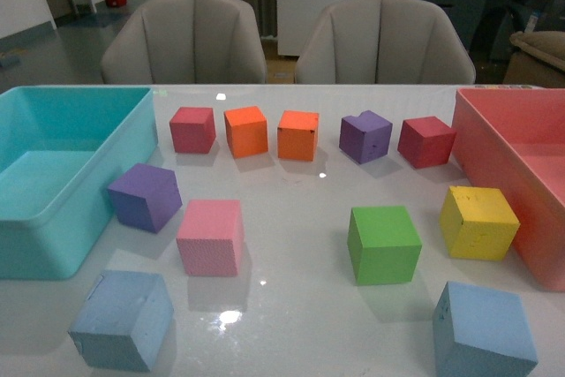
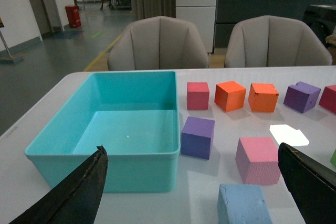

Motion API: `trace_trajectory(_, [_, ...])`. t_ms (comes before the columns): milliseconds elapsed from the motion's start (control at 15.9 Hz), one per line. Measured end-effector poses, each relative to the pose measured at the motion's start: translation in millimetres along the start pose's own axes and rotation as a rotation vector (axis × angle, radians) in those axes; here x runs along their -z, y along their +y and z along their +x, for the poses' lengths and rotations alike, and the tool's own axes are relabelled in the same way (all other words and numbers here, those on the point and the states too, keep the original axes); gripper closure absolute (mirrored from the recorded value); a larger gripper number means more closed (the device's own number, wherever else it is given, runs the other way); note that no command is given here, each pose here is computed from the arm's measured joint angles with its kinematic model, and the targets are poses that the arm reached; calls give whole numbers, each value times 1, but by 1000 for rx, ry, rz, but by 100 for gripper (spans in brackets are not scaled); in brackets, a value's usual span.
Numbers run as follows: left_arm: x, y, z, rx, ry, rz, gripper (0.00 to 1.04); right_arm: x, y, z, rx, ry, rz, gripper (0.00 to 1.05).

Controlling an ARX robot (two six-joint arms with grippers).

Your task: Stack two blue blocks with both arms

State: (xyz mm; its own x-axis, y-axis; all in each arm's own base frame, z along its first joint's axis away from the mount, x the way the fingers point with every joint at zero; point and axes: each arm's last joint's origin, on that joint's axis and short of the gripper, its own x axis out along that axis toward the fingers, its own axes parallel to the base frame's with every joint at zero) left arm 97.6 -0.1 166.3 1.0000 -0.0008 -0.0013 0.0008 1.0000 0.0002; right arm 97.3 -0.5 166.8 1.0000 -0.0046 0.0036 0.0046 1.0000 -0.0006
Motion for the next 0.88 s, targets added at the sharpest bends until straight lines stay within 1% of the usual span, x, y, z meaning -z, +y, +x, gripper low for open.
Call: trace_trajectory(878, [0,0,0,0,0,0,7,0,0,0,0,0,0,6])
